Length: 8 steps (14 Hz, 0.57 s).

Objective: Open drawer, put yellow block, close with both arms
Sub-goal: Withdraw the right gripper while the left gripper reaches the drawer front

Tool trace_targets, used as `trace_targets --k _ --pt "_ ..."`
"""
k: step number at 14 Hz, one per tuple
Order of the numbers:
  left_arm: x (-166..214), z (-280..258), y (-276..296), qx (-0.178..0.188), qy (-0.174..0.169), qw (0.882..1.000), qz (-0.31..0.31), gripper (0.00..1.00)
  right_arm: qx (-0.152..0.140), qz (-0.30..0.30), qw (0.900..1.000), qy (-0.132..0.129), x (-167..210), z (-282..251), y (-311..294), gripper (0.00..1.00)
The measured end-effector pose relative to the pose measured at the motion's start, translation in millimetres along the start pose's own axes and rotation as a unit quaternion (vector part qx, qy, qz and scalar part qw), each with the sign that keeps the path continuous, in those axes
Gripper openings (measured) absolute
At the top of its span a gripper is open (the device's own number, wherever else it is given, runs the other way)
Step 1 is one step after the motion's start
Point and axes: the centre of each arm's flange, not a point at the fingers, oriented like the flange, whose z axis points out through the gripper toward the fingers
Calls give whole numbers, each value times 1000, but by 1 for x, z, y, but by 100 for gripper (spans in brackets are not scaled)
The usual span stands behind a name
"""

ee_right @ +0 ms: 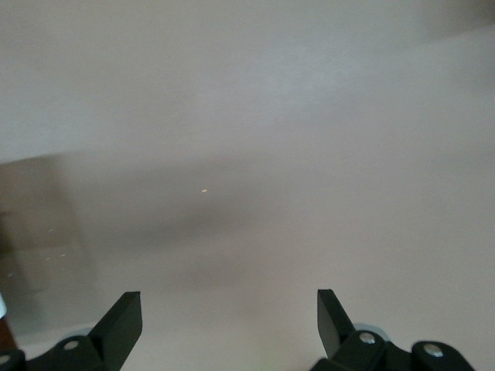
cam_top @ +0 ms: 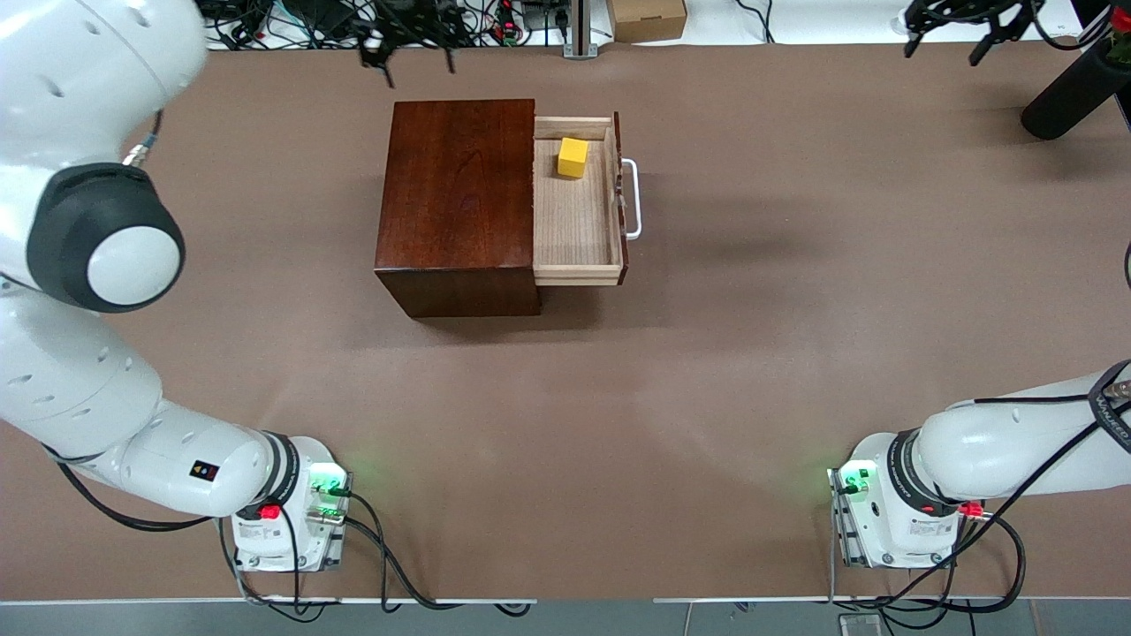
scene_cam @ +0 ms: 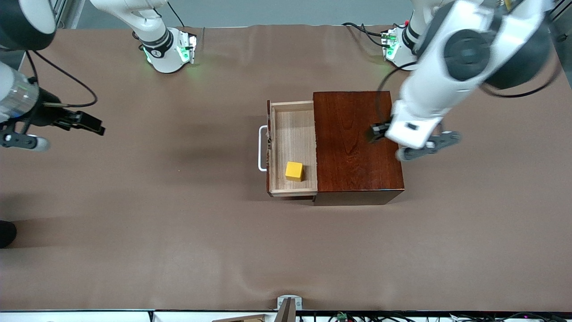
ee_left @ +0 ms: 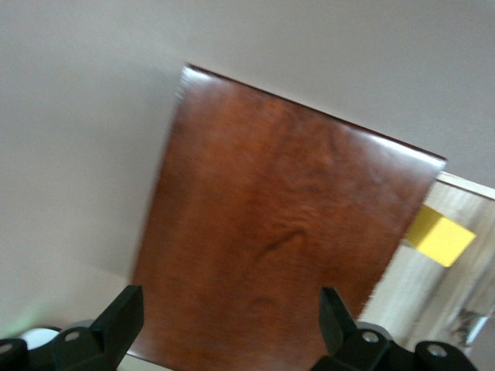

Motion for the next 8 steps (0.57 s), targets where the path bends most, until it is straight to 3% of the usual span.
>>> trace_targets --k 3,8 --pt "-36 24 57 -30 0 993 -114 100 0 -2 1000 6 5 -5 31 100" --pt "-121 75 158 -90 -10 957 -274 100 -11 -33 999 20 -5 -30 33 100"
